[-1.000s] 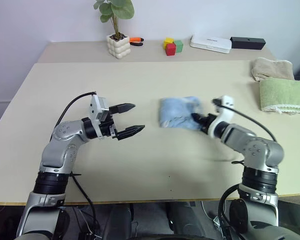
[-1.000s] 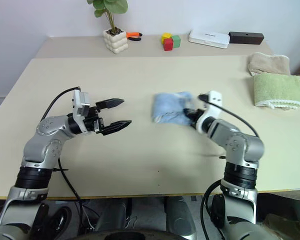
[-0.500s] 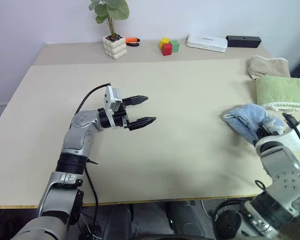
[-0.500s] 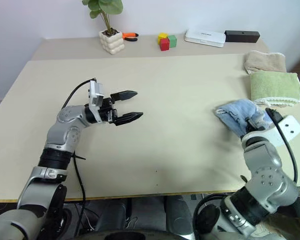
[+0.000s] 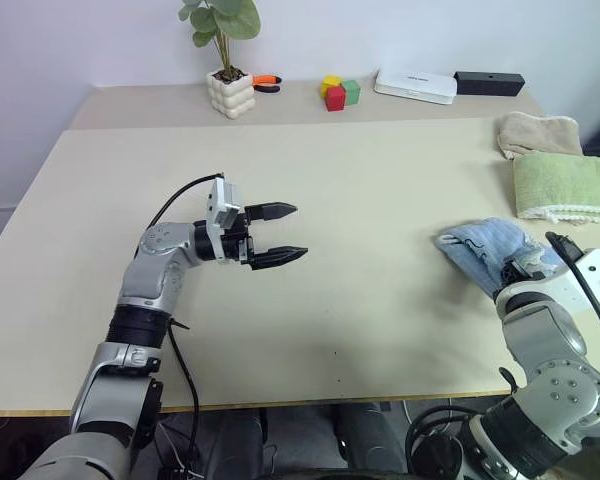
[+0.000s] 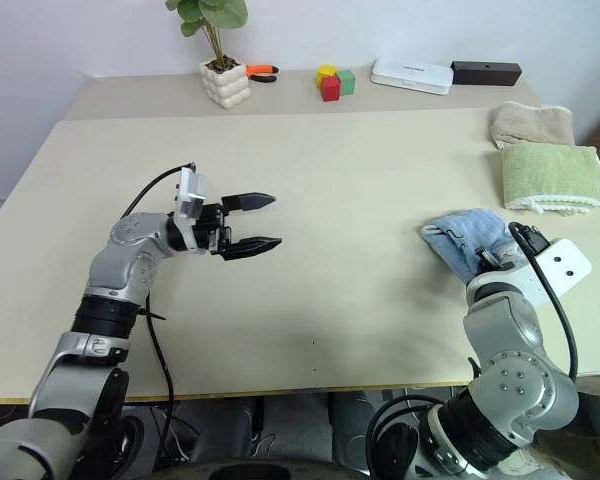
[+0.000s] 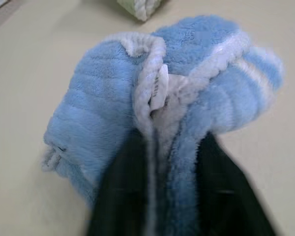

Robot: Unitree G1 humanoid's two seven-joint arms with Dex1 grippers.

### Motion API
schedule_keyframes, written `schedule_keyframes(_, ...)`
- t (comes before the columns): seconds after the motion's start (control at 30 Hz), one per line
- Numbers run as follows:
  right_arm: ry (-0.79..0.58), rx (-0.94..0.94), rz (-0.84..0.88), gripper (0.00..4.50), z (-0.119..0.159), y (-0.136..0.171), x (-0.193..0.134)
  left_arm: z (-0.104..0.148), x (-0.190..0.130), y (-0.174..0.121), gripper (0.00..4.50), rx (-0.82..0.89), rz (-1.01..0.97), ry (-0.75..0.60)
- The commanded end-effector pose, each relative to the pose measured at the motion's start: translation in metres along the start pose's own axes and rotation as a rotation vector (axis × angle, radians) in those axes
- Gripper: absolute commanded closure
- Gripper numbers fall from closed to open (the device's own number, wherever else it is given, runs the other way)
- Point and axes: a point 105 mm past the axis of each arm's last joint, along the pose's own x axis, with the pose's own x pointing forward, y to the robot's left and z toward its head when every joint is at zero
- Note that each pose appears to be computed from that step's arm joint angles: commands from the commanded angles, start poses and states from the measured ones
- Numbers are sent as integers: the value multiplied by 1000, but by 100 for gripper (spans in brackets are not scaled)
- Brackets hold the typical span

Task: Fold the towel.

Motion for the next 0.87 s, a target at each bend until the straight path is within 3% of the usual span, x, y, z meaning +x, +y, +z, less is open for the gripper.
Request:
schedule_keyframes(0.03,-99,-9,-29,137,15,-3,-4,11,2,-5,0,34,-17,-30)
schedule_keyframes(0.13,-215,-64,-116,6,39,-17,-6,10,4,-5,0,34,-7,-36)
schedule_keyframes(0.3,-336,-249,-235,6,67,-33,-4,9,3,-3,0,44,13,-38)
schedule_keyframes(0.43,-509,-483,-60,6,103,17,2,13,0,-3,0,57,42,-44)
schedule_keyframes(0.5,-517,-523,286,6,95,75,2,12,-5,-2,0,61,64,-33)
schedule_keyframes(0.6,-337,-621,881,6,47,141,-21,10,-14,0,0,81,107,-12)
schedule_keyframes(0.7,-218,-777,1240,6,13,150,-50,9,-21,0,0,102,138,9)
schedule_keyframes(0.87,-98,-1003,1489,6,-20,129,-62,10,-42,-3,0,135,206,52)
